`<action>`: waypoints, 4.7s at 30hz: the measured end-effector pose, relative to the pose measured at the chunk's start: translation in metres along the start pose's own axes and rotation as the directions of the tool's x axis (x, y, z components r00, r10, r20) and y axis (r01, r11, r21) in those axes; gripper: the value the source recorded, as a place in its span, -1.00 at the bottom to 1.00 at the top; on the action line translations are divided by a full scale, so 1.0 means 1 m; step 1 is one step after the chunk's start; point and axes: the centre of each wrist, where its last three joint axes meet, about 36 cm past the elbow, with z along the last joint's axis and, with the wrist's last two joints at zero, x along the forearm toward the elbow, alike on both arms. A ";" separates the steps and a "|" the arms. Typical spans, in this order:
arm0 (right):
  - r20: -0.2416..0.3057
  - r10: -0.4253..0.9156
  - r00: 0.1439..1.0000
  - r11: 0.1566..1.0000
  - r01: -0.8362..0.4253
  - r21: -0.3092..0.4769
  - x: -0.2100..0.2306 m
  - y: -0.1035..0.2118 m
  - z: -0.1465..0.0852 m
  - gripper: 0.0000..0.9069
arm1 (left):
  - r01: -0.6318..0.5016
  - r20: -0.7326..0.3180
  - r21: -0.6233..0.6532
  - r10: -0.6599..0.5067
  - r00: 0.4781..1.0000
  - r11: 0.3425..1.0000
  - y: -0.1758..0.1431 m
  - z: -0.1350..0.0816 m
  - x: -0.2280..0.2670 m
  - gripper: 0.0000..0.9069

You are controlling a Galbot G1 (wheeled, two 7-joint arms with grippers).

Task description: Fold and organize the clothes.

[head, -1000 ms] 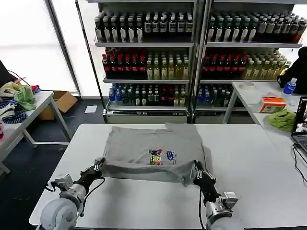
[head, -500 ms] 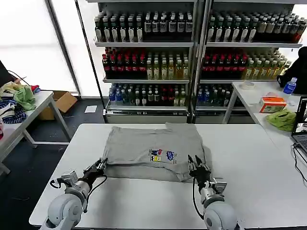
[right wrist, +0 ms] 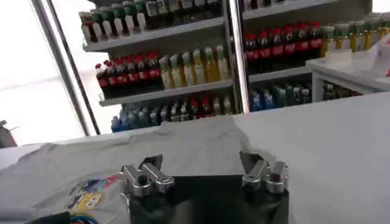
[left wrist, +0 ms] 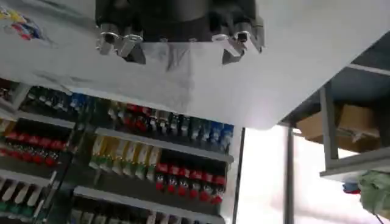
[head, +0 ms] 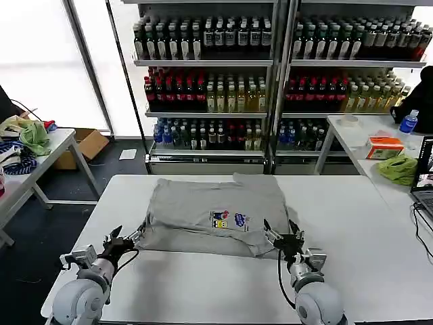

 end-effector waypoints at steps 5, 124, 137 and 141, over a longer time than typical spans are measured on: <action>-0.021 0.051 0.998 0.999 -0.051 0.010 0.015 -0.005 -0.001 1.00 | -0.017 -0.025 -0.010 0.017 1.000 1.000 -0.003 0.012 0.014 1.00; -0.183 0.001 0.983 0.991 0.023 0.128 0.105 -0.042 -0.031 1.00 | 0.018 -0.190 -0.002 -0.018 0.982 1.000 0.013 0.021 0.120 1.00; -0.170 -0.159 0.973 0.971 0.185 0.151 -0.008 -0.069 -0.073 1.00 | -0.083 -0.143 -0.107 0.067 0.987 0.991 0.049 -0.021 0.061 1.00; -0.176 -0.198 0.964 0.963 0.225 0.151 -0.047 -0.071 -0.084 1.00 | -0.118 -0.134 -0.123 0.101 0.986 0.985 0.056 -0.036 0.035 1.00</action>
